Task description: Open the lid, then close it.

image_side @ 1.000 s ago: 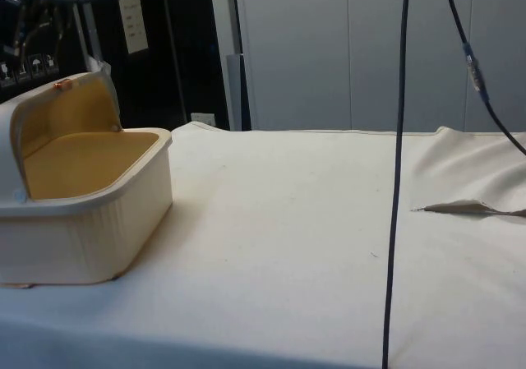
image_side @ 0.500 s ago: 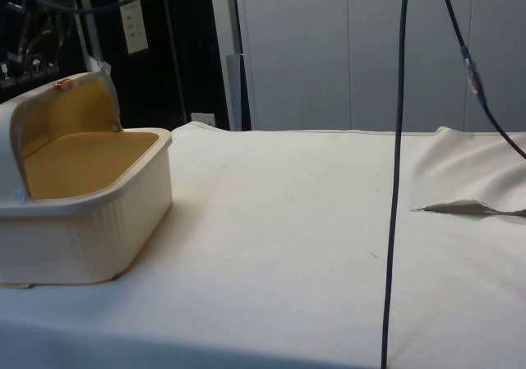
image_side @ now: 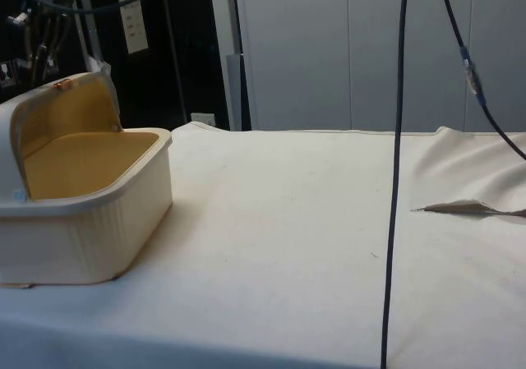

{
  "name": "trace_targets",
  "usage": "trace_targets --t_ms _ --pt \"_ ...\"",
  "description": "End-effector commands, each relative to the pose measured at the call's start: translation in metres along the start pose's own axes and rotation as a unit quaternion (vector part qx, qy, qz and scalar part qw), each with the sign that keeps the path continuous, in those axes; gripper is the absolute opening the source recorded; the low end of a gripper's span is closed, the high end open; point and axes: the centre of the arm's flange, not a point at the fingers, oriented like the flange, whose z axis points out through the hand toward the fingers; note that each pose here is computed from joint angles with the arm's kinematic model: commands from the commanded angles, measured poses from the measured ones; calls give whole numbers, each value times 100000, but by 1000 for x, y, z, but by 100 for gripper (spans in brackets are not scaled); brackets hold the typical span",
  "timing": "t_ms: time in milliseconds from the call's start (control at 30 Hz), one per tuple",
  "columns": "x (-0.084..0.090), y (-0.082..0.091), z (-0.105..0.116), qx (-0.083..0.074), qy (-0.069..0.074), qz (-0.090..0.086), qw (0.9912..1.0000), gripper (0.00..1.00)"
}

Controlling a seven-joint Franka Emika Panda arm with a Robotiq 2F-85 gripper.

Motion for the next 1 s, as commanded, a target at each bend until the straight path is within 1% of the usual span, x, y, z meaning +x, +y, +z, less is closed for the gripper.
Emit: trace_targets --t_ms 0,67,100,133,233,400,433,467,667,700,733,867,967 --pt "0 -1 0 660 271 15 99997 28" --pt "0 -1 0 691 273 4 99997 19" --pt "0 0 0 32 2 39 100000 14" --pt "0 -1 1 689 273 6 99997 14" --pt "-1 0 3 486 16 32 99999 0" --pt "-4 -1 3 467 -433 130 99998 0" --pt "-2 0 4 70 -446 74 99999 0" --pt "-4 -1 3 472 -534 184 99997 0" --pt "-8 -3 0 541 -732 130 99996 0" --pt "-7 -2 3 206 -992 71 99995 0" --pt "-9 -3 0 514 -784 102 99996 0" --pt "-13 -4 -2 467 -1085 95 99993 0" --pt "-17 -4 -2 448 -1586 0 99986 0"
